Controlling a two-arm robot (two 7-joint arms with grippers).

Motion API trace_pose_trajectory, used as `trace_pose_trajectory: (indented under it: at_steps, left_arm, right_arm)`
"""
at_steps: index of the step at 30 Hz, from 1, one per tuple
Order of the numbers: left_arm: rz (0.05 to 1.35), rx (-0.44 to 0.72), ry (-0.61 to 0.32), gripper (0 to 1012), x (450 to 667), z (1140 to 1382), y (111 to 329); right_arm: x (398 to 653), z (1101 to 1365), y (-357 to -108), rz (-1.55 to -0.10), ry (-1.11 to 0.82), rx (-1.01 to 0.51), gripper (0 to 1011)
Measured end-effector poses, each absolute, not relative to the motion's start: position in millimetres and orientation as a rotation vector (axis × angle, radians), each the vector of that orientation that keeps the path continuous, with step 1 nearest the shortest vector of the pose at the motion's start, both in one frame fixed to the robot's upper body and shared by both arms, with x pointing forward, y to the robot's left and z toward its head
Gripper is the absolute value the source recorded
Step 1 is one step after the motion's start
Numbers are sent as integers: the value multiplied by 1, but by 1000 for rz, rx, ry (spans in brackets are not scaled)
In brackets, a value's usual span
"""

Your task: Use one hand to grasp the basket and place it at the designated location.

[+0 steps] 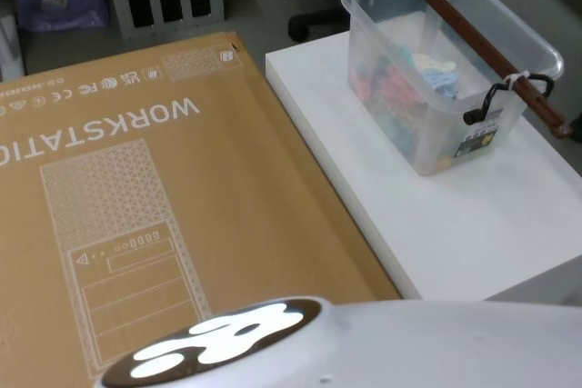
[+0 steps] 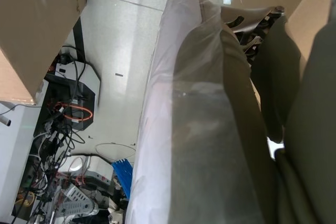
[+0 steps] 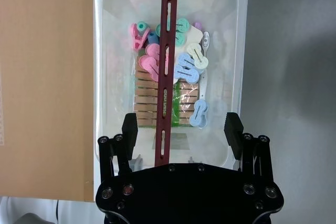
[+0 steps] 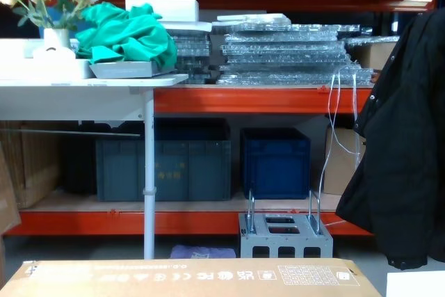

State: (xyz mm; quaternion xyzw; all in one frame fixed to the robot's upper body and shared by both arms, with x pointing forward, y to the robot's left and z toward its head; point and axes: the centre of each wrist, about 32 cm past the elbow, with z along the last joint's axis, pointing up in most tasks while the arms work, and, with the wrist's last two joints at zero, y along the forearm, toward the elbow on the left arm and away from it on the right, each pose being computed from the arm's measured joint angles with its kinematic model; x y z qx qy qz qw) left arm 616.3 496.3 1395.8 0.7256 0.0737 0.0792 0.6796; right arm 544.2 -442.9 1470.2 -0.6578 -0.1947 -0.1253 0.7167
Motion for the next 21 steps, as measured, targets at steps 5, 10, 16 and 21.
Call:
trace_pose_trajectory:
  at_steps: [5,10,16,21]
  left_arm:
    - [178,1629,166,0,616,1396,496]
    - [178,1629,166,0,616,1396,496]
    - [178,1629,165,0,616,1396,496]
    - [178,1629,165,0,616,1396,496]
  right_arm:
    - [544,1470,-443,-277,-431,-1456,1000]
    - [548,1470,-443,-263,-425,-1440,1000]
    - [559,1469,-445,-214,-403,-1400,1000]
    - [564,1468,-442,-192,-396,-1396,1000]
